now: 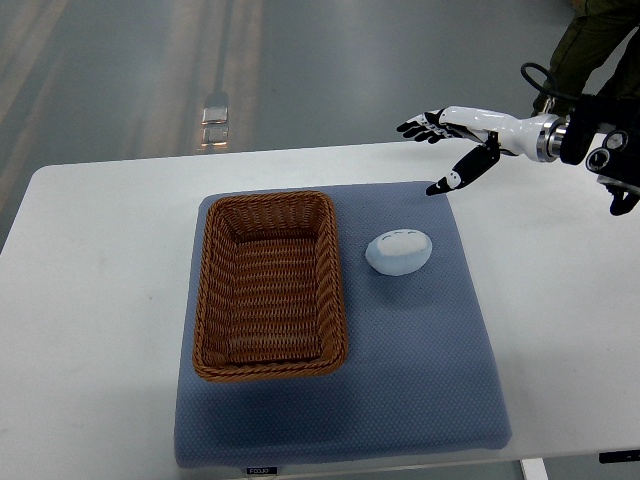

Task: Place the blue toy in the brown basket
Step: 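Reach the right hand over the white egg-shaped toy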

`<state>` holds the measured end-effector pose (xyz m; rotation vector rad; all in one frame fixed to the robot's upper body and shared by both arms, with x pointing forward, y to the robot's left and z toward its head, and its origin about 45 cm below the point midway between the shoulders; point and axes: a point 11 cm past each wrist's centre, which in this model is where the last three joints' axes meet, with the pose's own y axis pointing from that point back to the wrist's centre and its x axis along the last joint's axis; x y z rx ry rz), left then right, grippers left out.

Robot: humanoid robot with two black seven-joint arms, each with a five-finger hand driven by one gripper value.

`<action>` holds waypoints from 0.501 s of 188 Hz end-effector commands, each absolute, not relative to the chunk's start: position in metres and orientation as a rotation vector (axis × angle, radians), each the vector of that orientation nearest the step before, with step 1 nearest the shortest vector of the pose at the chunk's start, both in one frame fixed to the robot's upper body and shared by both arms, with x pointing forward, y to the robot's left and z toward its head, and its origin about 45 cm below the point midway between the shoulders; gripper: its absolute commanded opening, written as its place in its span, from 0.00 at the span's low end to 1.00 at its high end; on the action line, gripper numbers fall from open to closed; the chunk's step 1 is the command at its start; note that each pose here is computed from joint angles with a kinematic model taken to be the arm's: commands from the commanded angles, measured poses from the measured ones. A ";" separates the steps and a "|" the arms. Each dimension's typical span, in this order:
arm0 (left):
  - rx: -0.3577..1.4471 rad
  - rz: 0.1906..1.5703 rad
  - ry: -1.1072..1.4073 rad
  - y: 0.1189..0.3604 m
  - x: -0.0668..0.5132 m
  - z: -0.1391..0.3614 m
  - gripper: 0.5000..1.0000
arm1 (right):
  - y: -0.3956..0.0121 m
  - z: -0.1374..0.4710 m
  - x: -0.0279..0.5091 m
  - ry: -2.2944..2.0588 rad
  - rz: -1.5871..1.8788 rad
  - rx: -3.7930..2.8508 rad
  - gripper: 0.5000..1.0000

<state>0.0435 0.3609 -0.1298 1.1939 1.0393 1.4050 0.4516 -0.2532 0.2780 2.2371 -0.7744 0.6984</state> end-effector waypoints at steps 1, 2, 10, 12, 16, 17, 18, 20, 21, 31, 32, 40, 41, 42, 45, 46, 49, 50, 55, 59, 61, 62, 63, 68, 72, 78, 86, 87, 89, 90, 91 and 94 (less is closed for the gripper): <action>1.194 1.405 1.039 0.361 0.044 -0.130 1.00 | -0.242 0.285 0.449 -0.694 0.737 2.233 0.82; 1.194 1.405 1.039 0.361 0.044 -0.130 1.00 | -0.240 0.286 0.449 -0.686 0.739 2.234 0.82; 1.194 1.405 1.039 0.361 0.044 -0.130 1.00 | -0.237 0.284 0.447 -0.657 0.743 2.230 0.82; 1.194 1.405 1.039 0.361 0.044 -0.130 1.00 | -0.236 0.283 0.447 -0.651 0.744 2.227 0.82; 1.195 1.404 1.039 0.361 0.043 -0.130 1.00 | -0.235 0.281 0.446 -0.636 0.747 2.225 0.82; 1.195 1.404 1.039 0.361 0.043 -0.130 1.00 | -0.235 0.281 0.446 -0.636 0.747 2.225 0.82; 1.194 1.405 1.039 0.361 0.044 -0.130 1.00 | -0.235 0.280 0.446 -0.629 0.749 2.221 0.82; 1.195 1.404 1.039 0.361 0.043 -0.130 1.00 | -0.233 0.277 0.444 -0.615 0.746 2.220 0.82; 1.195 1.404 1.039 0.361 0.043 -0.130 1.00 | -0.233 0.277 0.444 -0.615 0.746 2.220 0.82; 1.194 1.405 1.039 0.361 0.044 -0.130 1.00 | -0.226 0.269 0.441 -0.561 0.758 2.207 0.82; 1.194 1.405 1.039 0.361 0.044 -0.130 1.00 | -0.226 0.269 0.441 -0.561 0.759 2.207 0.82; 1.194 1.405 1.039 0.361 0.044 -0.130 1.00 | -0.221 0.262 0.438 -0.512 0.764 2.196 0.82; 1.194 1.405 1.039 0.361 0.044 -0.130 1.00 | -0.220 0.260 0.437 -0.502 0.766 2.193 0.82; 1.194 1.405 1.039 0.361 0.044 -0.130 1.00 | -0.220 0.260 0.437 -0.501 0.766 2.193 0.82; 1.194 1.405 1.039 0.361 0.044 -0.130 1.00 | -0.219 0.257 0.436 -0.477 0.771 2.184 0.82; 1.194 1.405 1.039 0.361 0.044 -0.130 1.00 | -0.219 0.257 0.436 -0.477 0.771 2.184 0.82; 1.194 1.405 1.039 0.361 0.044 -0.130 1.00 | -0.218 0.255 0.434 -0.458 0.774 2.176 0.82; 1.194 1.405 1.039 0.361 0.044 -0.130 1.00 | -0.218 0.255 0.434 -0.457 0.774 2.176 0.82; 1.194 1.405 1.039 0.361 0.044 -0.130 1.00 | -0.216 0.252 0.433 -0.431 0.779 2.168 0.82; 1.195 1.404 1.039 0.361 0.043 -0.130 1.00 | -0.215 0.250 0.432 -0.423 0.778 2.168 0.82; 1.195 1.404 1.039 0.361 0.043 -0.130 1.00 | -0.214 0.250 0.431 -0.415 0.780 2.167 0.82; 1.195 1.404 1.039 0.361 0.043 -0.130 1.00 | -0.213 0.249 0.431 -0.408 0.781 2.169 0.82; 1.195 1.404 1.039 0.361 0.043 -0.130 1.00 | -0.213 0.249 0.431 -0.408 0.781 2.169 0.82; 1.195 1.404 1.039 0.361 0.043 -0.130 1.00 | -0.212 0.246 0.429 -0.389 0.777 2.169 0.82; 1.195 1.404 1.039 0.361 0.043 -0.130 1.00 | -0.211 0.243 0.428 -0.379 0.775 2.168 0.82; 1.193 1.403 1.039 0.360 0.044 -0.130 1.00 | -0.210 0.241 0.427 -0.365 0.775 2.164 0.82; 1.193 1.403 1.039 0.360 0.044 -0.130 1.00 | -0.209 0.238 0.425 -0.351 0.772 2.162 0.82; 1.193 1.403 1.039 0.360 0.044 -0.130 1.00 | -0.208 0.237 0.425 -0.345 0.771 2.161 0.82; 1.192 1.403 1.038 0.360 0.044 -0.130 1.00 | -0.207 0.235 0.424 -0.340 0.768 2.161 0.82; 1.192 1.403 1.038 0.360 0.044 -0.130 1.00 | -0.207 0.235 0.424 -0.340 0.768 2.161 0.82; 1.192 1.403 1.038 0.360 0.044 -0.130 1.00 | -0.206 0.234 0.423 -0.334 0.768 2.163 0.82; 1.192 1.403 1.038 0.360 0.044 -0.130 1.00 | -0.205 0.233 0.423 -0.330 0.768 2.162 0.82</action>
